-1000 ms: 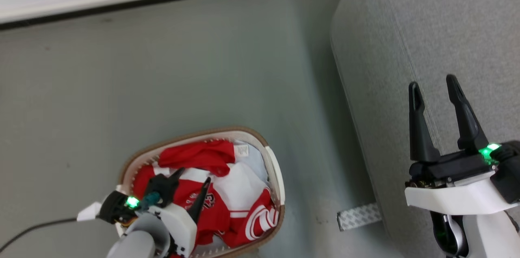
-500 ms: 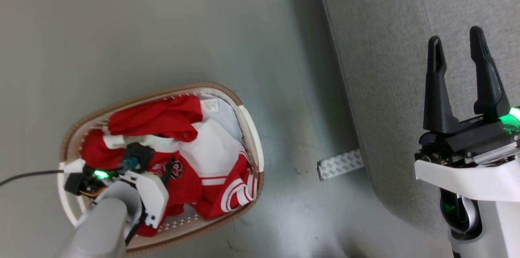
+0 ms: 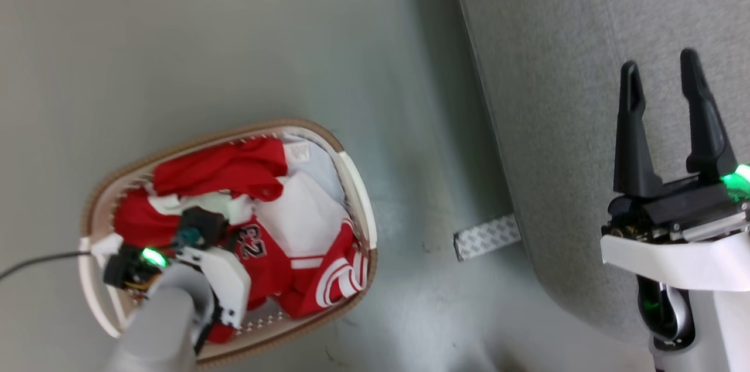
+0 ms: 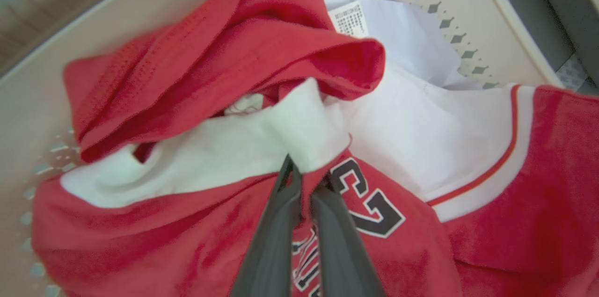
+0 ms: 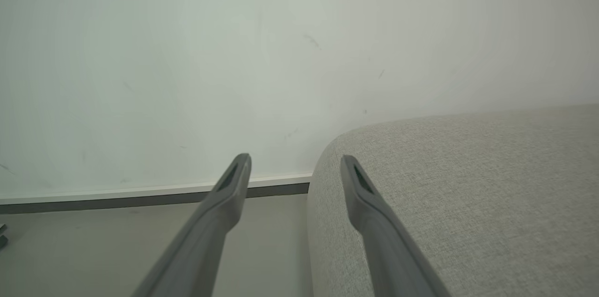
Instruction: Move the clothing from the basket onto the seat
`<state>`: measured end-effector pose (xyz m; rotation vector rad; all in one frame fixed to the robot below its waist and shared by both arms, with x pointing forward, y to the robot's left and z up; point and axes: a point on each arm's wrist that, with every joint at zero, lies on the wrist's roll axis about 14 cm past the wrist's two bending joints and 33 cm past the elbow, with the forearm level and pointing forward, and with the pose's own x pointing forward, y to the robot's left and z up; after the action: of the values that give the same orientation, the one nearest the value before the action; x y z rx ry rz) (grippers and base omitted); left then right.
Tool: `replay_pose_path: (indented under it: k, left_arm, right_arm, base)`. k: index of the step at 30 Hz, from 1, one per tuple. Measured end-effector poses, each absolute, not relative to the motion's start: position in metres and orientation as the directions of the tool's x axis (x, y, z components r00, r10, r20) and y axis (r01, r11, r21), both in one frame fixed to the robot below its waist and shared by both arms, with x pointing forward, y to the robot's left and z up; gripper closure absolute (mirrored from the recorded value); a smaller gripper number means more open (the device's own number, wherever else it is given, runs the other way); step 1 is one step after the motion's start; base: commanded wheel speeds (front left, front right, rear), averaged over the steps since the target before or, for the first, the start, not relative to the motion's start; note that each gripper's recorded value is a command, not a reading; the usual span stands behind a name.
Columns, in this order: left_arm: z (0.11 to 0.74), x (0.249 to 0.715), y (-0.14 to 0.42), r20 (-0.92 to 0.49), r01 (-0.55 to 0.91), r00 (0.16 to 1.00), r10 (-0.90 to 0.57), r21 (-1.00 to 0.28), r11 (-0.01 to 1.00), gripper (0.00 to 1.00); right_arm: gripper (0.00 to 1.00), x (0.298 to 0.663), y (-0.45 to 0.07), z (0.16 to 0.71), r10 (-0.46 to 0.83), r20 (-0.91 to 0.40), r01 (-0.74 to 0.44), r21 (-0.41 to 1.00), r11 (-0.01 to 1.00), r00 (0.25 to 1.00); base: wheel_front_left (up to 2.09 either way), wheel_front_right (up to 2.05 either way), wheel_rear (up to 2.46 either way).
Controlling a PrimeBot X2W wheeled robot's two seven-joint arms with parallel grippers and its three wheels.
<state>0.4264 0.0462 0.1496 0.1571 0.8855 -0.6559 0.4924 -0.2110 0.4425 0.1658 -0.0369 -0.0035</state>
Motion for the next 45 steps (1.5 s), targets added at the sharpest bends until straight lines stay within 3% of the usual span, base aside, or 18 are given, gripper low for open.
replay_pose_path:
  k: [8,14,22,29,35,45]
  left_arm:
    - [0.211,0.400,0.031,-0.687,0.598,0.509,-0.519,-0.152,0.787,1.00]
    - [0.274,0.391,0.032,-0.586,0.573,0.612,-0.532,-0.136,0.808,1.00]
    - [0.386,0.402,0.046,-0.330,0.518,0.787,-0.521,-0.104,0.849,1.00]
    - [0.496,0.398,0.067,-0.077,0.471,0.878,-0.472,-0.034,0.882,1.00]
    - [0.574,0.388,0.079,0.112,0.425,0.900,-0.422,-0.003,0.905,1.00]
    - [0.630,0.385,0.070,0.227,0.436,0.874,-0.430,0.027,0.900,1.00]
  right_arm:
    - [0.00,0.465,-0.207,0.469,-0.010,0.058,0.001,0.159,0.987,0.998]
    - [0.00,0.439,-0.191,0.493,0.025,0.092,-0.040,0.161,0.986,0.995]
    - [0.00,0.409,-0.166,0.528,0.086,0.170,-0.114,0.166,0.980,0.982]
    - [0.00,0.386,-0.142,0.550,0.155,0.225,-0.192,0.150,0.970,0.962]
    - [0.00,0.375,-0.119,0.570,0.223,0.281,-0.264,0.117,0.957,0.933]
    - [0.00,0.356,-0.082,0.583,0.345,0.314,-0.380,0.054,0.924,0.885]
  base:
    - [0.00,0.00,0.00]
    - [0.00,0.00,0.00]
    - [0.00,0.00,0.00]
    - [0.00,0.00,0.00]
    - [0.00,0.00,0.00]
    - [0.00,0.00,0.00]
